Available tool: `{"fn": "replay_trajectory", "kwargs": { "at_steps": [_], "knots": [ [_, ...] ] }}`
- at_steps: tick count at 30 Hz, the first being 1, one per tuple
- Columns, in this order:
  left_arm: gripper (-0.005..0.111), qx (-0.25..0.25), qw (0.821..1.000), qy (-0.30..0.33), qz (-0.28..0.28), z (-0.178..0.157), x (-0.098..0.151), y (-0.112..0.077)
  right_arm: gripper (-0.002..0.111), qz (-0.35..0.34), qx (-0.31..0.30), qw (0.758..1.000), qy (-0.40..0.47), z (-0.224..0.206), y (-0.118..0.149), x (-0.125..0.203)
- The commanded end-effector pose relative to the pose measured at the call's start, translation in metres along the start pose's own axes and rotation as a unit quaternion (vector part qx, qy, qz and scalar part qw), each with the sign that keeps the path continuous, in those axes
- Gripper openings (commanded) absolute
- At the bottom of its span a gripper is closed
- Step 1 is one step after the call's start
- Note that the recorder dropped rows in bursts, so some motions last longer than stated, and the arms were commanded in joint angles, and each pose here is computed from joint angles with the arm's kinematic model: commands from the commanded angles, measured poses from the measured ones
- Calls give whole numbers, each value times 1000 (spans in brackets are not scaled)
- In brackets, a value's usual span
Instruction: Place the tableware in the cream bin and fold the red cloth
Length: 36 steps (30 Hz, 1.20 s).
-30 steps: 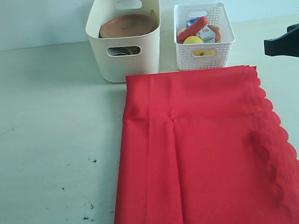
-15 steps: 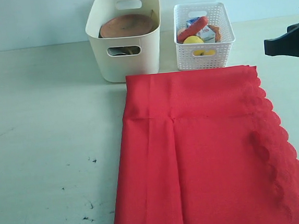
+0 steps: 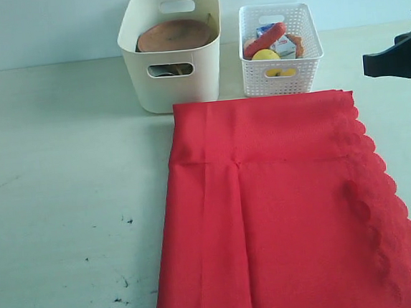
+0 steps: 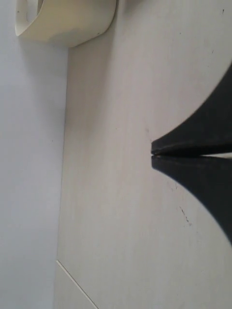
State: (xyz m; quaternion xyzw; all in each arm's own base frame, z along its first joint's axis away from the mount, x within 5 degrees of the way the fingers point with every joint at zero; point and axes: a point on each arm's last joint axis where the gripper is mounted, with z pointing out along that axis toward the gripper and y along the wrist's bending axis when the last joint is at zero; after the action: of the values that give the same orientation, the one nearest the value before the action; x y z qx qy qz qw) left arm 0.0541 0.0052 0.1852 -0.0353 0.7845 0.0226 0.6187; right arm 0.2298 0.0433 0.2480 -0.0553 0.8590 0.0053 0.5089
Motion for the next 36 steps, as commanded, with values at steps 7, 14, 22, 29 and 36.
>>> {"fn": "replay_trajectory", "kwargs": {
  "at_steps": [7, 14, 22, 29, 36],
  "knots": [
    [1, 5, 1000, -2, -3, 0, 1, -1, 0, -4, -2, 1000, -2, 0, 1, -1],
    [1, 5, 1000, -2, -3, 0, 1, -1, 0, -29, -51, 998, -36, -1, 9, -7],
    [1, 5, 1000, -2, -3, 0, 1, -1, 0, 47, -77, 994, -67, -35, 9, -19],
    [1, 5, 1000, -2, -3, 0, 1, -1, 0, 45, -84, 989, -110, -83, 2, -9],
    [1, 5, 1000, -2, -3, 0, 1, -1, 0, 53, -83, 990, -97, -96, -2, 47]
  ]
}}
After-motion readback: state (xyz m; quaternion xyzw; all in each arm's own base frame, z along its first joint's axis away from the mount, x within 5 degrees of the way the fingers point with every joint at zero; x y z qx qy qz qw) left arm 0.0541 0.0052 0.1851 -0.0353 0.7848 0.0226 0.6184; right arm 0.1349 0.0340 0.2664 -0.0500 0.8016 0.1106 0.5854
